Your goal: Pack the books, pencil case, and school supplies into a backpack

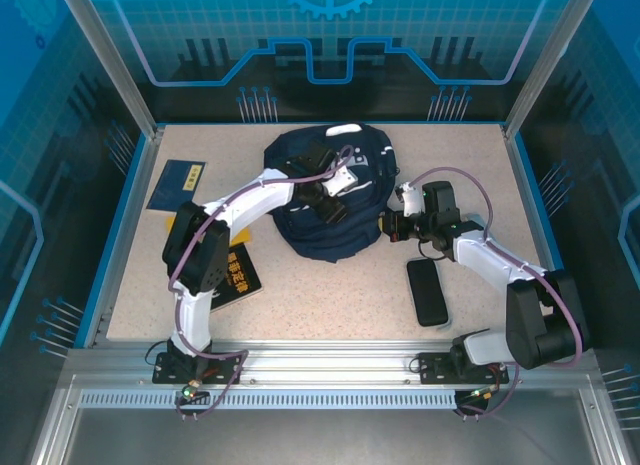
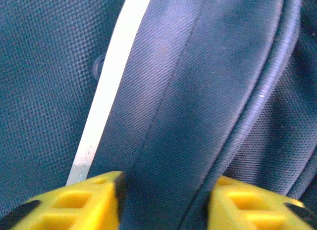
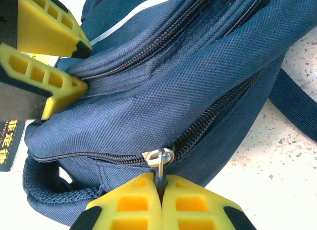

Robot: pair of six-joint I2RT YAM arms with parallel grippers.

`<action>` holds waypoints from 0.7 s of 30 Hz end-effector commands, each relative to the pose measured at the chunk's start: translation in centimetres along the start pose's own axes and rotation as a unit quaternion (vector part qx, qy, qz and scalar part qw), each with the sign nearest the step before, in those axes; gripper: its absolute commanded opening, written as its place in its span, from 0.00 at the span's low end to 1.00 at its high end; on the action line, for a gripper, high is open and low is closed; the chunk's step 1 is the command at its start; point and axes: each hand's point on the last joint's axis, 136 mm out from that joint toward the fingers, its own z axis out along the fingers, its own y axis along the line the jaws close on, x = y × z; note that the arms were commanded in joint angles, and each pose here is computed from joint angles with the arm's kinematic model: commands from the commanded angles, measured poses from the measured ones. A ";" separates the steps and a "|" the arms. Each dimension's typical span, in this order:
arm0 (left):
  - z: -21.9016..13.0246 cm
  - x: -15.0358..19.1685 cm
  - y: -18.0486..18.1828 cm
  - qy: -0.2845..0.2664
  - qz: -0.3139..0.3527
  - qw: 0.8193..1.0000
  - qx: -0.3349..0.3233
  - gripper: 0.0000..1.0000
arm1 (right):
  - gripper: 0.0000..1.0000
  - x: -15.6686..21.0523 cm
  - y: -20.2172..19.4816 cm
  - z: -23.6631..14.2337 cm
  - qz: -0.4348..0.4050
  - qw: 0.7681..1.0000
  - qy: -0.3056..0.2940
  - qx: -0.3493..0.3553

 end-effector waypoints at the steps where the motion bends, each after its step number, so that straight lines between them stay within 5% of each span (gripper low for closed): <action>1: 0.6 -1.4 1.4 -0.016 0.000 1.000 -0.022 0.30 | 0.00 -2.4 1.2 -0.9 -0.027 0.999 -0.025 -0.019; 4: 0.1 -3.0 2.3 -0.058 -0.042 0.996 -0.047 0.08 | 0.00 -1.7 1.7 -0.5 -0.038 0.999 -0.013 -0.010; 6: -0.6 -3.9 2.4 -0.092 -0.065 0.992 -0.053 0.04 | 0.00 -0.8 2.5 -0.2 -0.051 0.999 0.001 -0.006; 12: -3.0 -6.2 2.9 -0.156 -0.137 0.976 -0.062 0.01 | 0.00 3.2 7.3 1.6 -0.109 0.993 0.046 -0.024; 16: -3.5 -7.0 2.7 -0.173 -0.149 0.972 -0.052 0.00 | 0.00 5.5 12.1 3.1 -0.132 0.984 0.067 -0.096; 21: -4.5 -6.6 1.9 -0.188 -0.129 0.973 -0.040 0.00 | 0.06 4.4 11.3 2.9 -0.064 0.994 0.044 -0.076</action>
